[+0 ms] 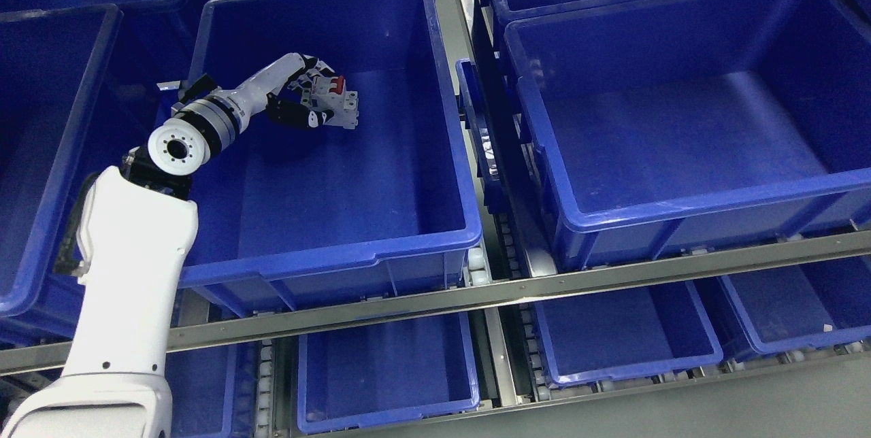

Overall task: Place circuit breaker on shelf
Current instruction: 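Open the left hand to release the breaker and withdraw upward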

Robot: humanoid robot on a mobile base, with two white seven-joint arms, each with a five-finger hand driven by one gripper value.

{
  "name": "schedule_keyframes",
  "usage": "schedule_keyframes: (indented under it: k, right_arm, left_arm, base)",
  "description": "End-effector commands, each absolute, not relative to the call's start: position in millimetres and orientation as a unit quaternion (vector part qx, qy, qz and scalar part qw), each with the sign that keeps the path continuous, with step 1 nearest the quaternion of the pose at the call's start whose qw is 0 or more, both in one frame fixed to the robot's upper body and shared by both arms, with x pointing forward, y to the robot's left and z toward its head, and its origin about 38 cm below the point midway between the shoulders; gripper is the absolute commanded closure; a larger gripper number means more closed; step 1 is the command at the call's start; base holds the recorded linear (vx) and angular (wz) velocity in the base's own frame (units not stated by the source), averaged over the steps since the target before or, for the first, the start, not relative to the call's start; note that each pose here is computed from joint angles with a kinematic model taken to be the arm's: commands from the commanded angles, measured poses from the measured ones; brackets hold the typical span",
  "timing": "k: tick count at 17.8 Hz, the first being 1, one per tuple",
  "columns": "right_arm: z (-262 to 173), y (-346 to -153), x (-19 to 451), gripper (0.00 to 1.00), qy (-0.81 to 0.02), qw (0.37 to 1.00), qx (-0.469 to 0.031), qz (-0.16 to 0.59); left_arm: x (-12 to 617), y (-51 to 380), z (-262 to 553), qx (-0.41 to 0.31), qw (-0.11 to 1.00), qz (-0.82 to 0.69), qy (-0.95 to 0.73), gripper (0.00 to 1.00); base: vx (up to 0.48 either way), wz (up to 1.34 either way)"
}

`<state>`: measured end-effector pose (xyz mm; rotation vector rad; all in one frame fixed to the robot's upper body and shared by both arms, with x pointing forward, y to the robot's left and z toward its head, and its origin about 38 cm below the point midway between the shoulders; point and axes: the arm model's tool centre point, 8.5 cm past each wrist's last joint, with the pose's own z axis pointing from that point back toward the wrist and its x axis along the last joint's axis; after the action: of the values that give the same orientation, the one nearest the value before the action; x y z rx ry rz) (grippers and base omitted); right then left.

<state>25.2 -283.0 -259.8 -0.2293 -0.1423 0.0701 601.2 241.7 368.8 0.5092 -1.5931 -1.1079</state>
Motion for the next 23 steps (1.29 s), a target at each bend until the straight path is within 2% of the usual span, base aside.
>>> schedule_keyframes:
  k: [1, 3, 4, 5, 9, 10, 11, 14, 16, 19, 23]
  right_arm:
    - [-259.4, -293.2, 18.9, 0.0, -0.038, 0.991, -0.123, 0.047]
    - [-259.4, -293.2, 18.3, 0.0, -0.038, 0.991, -0.123, 0.047]
    - [-259.4, -293.2, 18.9, 0.0, -0.038, 0.991, -0.123, 0.047]
    - [-259.4, -293.2, 18.9, 0.0, -0.038, 0.991, -0.123, 0.047]
    - [-259.4, -293.2, 18.9, 0.0, -0.038, 0.991, -0.123, 0.047]
    - [-259.4, -293.2, 18.9, 0.0, -0.038, 0.991, -0.123, 0.047]
    - [-259.4, -293.2, 18.9, 0.0, -0.038, 0.991, -0.123, 0.047]
    - [-259.4, -293.2, 18.9, 0.0, -0.038, 0.991, -0.123, 0.047]
    - [-259.4, -293.2, 18.9, 0.0, -0.038, 0.991, -0.123, 0.047]
    - [-259.4, -293.2, 18.9, 0.0, -0.038, 0.991, -0.123, 0.047]
    - [-259.4, -293.2, 18.9, 0.0, -0.038, 0.991, -0.123, 0.047]
  left_arm:
    - [615.5, 254.4, 312.4, 0.226, 0.591, -0.464, -0.62, 0.31]
    - [615.9, 259.3, 313.8, 0.235, 0.59, -0.452, -0.626, 0.21]
    - [616.1, 259.2, 315.6, 0.236, 0.588, -0.45, -0.629, 0.07]
    - [616.2, 259.7, 323.2, 0.24, 0.579, -0.438, -0.644, 0.0]
    - [596.3, 292.8, 407.4, 0.238, 0.503, -0.305, -0.773, 0.0]
    - [590.2, 284.5, 433.1, 0.224, 0.47, -0.28, -0.806, 0.0]
    - [585.1, 257.5, 461.3, 0.176, 0.432, -0.237, -0.852, 0.0]
    - [558.0, 304.4, 507.3, 0.125, 0.374, -0.107, -0.913, 0.0]
    - [553.8, 309.5, 506.7, 0.115, 0.365, -0.092, -0.919, 0.0]
    - [539.4, 322.3, 487.6, 0.155, 0.34, -0.048, -0.926, 0.0]
    - [504.1, 299.0, 451.0, 0.182, 0.335, -0.077, -0.921, 0.0]
  base:
    - [0.0, 0.0]
    - [0.0, 0.0]
    - [0.0, 0.0]
    - [0.0, 0.0]
    - [0.0, 0.0]
    - [0.0, 0.0]
    - [0.0, 0.0]
    - [0.0, 0.0]
    - [0.0, 0.02]
    - [0.0, 0.0]
    - [-0.016, 0.0]
